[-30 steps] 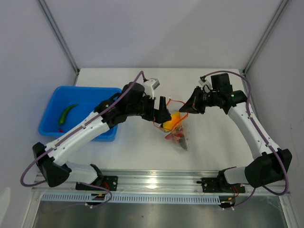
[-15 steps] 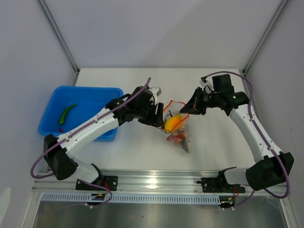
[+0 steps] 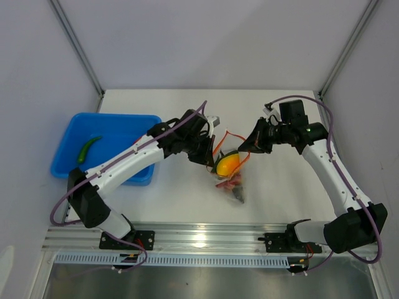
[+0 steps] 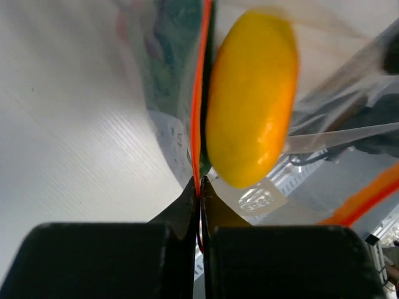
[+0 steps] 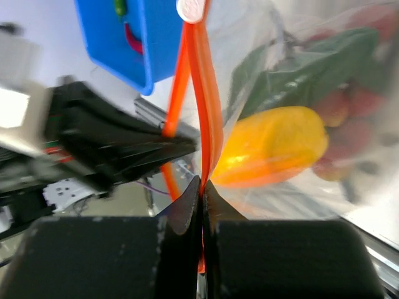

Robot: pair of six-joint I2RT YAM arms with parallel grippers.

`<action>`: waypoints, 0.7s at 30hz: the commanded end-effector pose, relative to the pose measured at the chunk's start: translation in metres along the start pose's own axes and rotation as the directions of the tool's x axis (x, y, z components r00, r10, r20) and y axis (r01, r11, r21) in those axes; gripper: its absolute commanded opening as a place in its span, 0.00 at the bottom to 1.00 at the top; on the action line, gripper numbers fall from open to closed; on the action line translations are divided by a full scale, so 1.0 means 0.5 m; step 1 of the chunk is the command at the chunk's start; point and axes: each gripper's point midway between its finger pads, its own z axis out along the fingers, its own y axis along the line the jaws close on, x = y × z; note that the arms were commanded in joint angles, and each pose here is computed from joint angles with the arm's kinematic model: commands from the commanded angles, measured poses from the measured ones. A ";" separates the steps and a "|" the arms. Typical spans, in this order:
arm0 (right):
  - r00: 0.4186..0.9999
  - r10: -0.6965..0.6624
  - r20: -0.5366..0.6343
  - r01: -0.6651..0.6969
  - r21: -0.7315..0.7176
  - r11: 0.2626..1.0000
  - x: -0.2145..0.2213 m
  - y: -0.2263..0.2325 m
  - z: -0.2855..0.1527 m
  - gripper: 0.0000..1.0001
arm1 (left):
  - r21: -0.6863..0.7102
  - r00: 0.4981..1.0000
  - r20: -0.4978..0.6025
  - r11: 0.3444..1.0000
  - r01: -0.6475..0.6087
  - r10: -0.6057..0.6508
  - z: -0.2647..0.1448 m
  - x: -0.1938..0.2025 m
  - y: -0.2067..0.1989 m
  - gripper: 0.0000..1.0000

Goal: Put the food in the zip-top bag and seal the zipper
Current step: Place the fake fruit in the zipper food storage bag.

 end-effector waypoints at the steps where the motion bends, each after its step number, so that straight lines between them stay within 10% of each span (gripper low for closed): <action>1: 0.997 -0.067 0.035 0.065 0.048 0.997 0.001 -0.013 -0.020 0.00 | 0.134 0.994 0.104 0.990 -0.049 0.035 -0.079 -0.064 -0.080 0.01; 7: 0.990 -0.129 0.052 0.120 0.156 0.980 -0.009 -0.043 -0.035 0.00 | 0.390 0.989 0.146 0.917 -0.085 0.030 -0.155 -0.101 -0.205 0.01; 15: 0.994 -0.106 0.022 0.100 0.174 0.980 0.009 -0.084 -0.011 0.00 | 0.216 0.994 -0.101 0.974 0.064 -0.043 -0.013 0.011 -0.085 0.01; 21: 0.990 -0.133 0.043 0.123 0.179 0.976 -0.002 -0.067 -0.025 0.00 | 0.268 0.997 0.076 0.963 -0.021 0.001 -0.093 -0.060 -0.129 0.01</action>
